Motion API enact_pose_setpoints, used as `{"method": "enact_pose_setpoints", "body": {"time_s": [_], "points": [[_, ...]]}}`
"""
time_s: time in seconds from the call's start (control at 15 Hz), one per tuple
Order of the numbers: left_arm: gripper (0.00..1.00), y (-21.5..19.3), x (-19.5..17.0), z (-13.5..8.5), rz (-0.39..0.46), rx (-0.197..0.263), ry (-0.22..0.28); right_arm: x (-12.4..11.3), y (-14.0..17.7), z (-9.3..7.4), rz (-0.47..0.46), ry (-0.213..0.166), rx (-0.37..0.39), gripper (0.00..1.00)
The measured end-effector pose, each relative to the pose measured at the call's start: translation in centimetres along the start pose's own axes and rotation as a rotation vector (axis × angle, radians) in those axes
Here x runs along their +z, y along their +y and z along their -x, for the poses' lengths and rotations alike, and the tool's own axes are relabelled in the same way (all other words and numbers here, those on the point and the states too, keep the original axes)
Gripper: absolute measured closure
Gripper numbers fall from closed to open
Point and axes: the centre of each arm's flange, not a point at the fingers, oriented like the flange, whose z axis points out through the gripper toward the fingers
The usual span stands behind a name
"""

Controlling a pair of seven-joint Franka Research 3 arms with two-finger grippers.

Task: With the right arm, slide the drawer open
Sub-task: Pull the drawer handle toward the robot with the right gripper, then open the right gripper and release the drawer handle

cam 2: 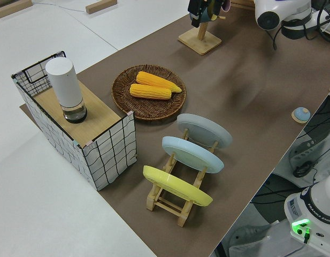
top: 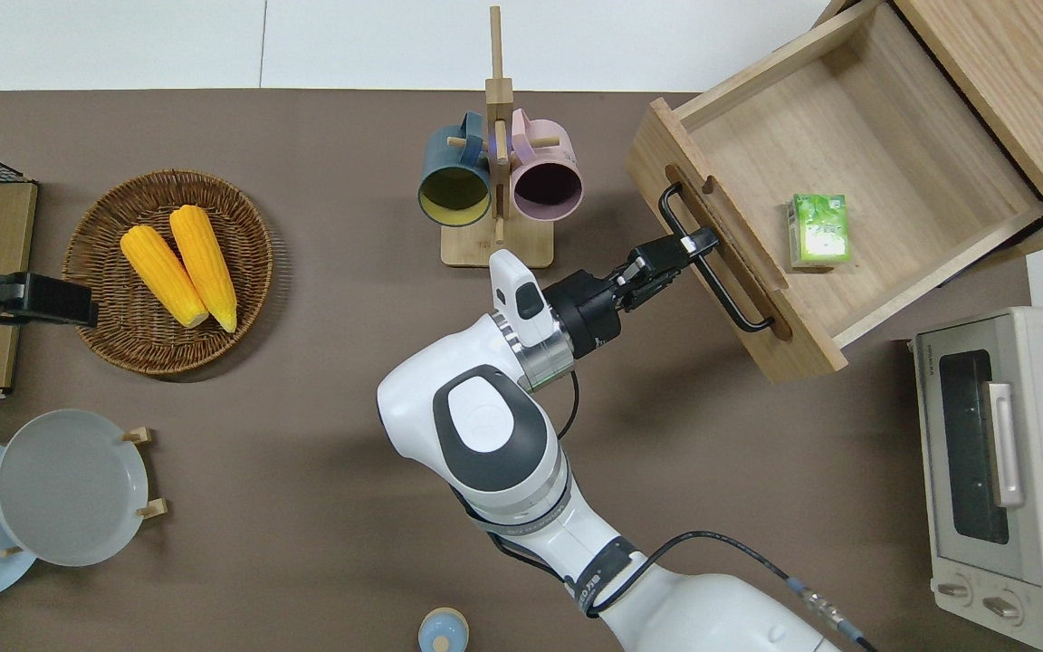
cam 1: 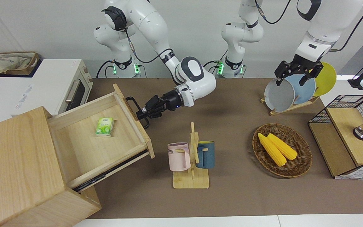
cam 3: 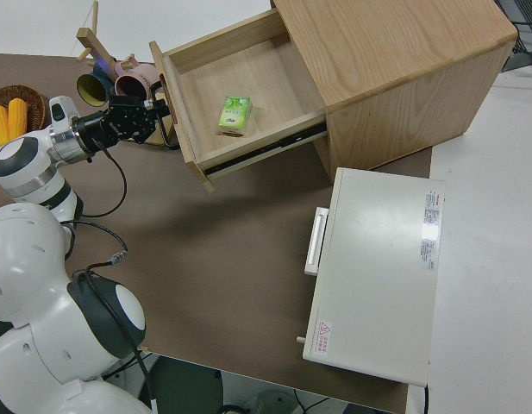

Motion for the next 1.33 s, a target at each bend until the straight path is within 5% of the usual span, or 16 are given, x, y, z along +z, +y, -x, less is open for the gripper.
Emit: {"method": "enact_pose_setpoints", "body": {"time_s": [0.13,0.27,0.47,0.67,1.07,1.33], "points": [[0.0,0.0,0.0,0.0,0.0,0.0,0.0,0.0,0.0,0.0,0.0,0.0,0.0,0.81],[0.01,0.0,0.0,0.0,0.0,0.0,0.0,0.1,0.1,0.0,0.001,-0.003,-0.003,0.69],[0.0,0.0,0.0,0.0,0.0,0.0,0.0,0.3,1.6,0.0,-0.002,-0.008,0.049,0.26],[0.0,0.0,0.0,0.0,0.0,0.0,0.0,0.1,2.0,0.0,-0.008,-0.005,0.077,0.01],[0.01,0.0,0.0,0.0,0.0,0.0,0.0,-1.2,1.3,0.1,-0.06,0.003,0.161,0.01],[0.0,0.0,0.0,0.0,0.0,0.0,0.0,-2.0,2.2,-0.2,-0.193,-0.001,0.223,0.01]]}}
